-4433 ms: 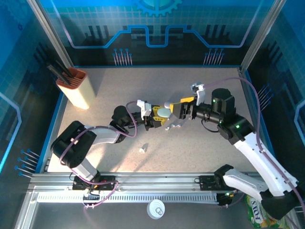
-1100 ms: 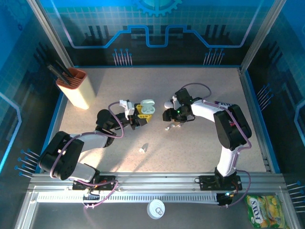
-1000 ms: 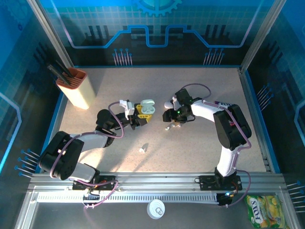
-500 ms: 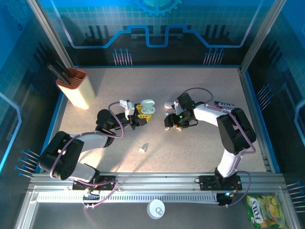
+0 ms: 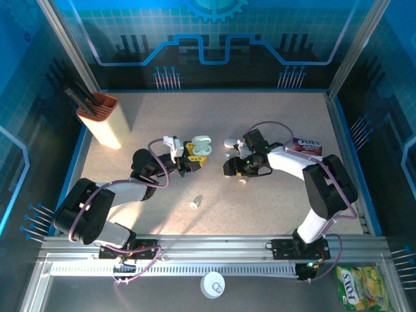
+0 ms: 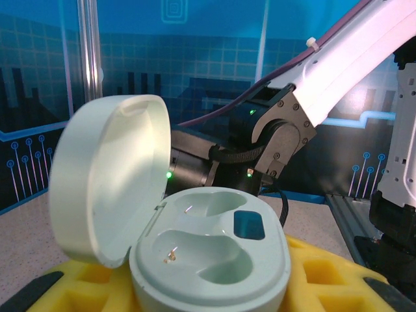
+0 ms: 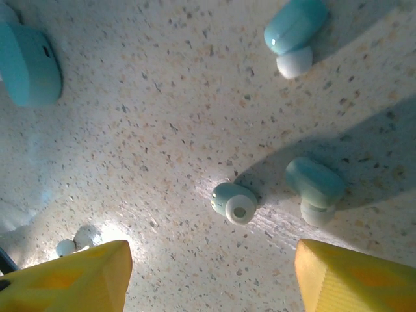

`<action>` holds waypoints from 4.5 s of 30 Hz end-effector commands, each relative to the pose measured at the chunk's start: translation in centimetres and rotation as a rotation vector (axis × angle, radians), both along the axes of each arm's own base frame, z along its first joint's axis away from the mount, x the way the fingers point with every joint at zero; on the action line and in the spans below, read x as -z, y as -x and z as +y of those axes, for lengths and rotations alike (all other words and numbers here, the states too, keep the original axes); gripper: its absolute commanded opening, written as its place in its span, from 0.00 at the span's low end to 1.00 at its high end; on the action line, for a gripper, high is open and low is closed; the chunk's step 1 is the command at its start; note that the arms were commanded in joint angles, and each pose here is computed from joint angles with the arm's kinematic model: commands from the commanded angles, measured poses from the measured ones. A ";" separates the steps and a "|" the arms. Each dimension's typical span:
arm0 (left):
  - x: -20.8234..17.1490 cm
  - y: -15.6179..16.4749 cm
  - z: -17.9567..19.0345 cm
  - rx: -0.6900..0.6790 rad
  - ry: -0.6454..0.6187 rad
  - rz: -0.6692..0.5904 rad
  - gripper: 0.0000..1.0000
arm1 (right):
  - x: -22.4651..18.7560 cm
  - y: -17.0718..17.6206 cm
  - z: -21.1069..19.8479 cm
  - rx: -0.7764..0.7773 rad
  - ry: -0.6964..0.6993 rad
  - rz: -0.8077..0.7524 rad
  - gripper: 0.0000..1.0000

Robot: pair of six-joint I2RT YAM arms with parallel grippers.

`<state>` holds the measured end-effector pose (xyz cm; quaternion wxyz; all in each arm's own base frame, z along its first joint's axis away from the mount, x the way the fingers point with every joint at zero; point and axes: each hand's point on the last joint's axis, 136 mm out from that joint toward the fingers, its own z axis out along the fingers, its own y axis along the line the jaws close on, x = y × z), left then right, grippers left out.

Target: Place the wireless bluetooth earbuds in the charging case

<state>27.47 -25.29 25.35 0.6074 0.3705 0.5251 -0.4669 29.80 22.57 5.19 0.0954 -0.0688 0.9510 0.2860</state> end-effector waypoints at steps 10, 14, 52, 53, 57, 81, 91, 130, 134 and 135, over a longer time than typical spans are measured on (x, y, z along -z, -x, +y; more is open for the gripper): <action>-0.4 0.1 0.3 0.002 0.014 -0.010 0.37 | 1.1 -4.4 0.6 -0.026 -0.054 0.004 0.66; -0.2 0.2 0.3 0.001 0.012 -0.004 0.37 | 2.0 -4.0 0.9 -0.049 -0.069 0.036 0.63; -0.4 0.1 0.2 0.012 0.017 0.004 0.37 | 3.4 -0.9 -1.5 0.048 -0.103 0.095 0.34; -0.3 0.1 0.2 0.012 0.017 0.009 0.37 | 3.4 -0.9 -1.6 0.049 -0.107 0.093 0.34; -0.2 0.0 0.1 0.018 0.016 0.013 0.37 | 3.0 -0.9 -1.7 0.064 -0.126 0.083 0.34; 0.0 -0.2 -0.2 0.029 0.015 0.022 0.37 | 4.5 -0.8 -2.4 0.218 -0.272 0.153 0.28; 0.1 -0.2 -0.2 0.027 0.015 0.026 0.36 | 5.0 0.1 -2.1 0.137 -0.237 0.153 0.29; 0.5 0.0 -0.1 0.025 0.012 0.026 0.37 | 3.8 0.7 0.3 0.020 -0.215 0.102 0.23; 0.4 -0.1 -0.1 0.025 0.012 0.026 0.37 | 4.1 0.7 0.3 0.022 -0.200 0.109 0.26; 0.4 -0.1 -0.1 0.024 0.013 0.027 0.37 | 4.2 0.8 0.3 0.016 -0.193 0.112 0.26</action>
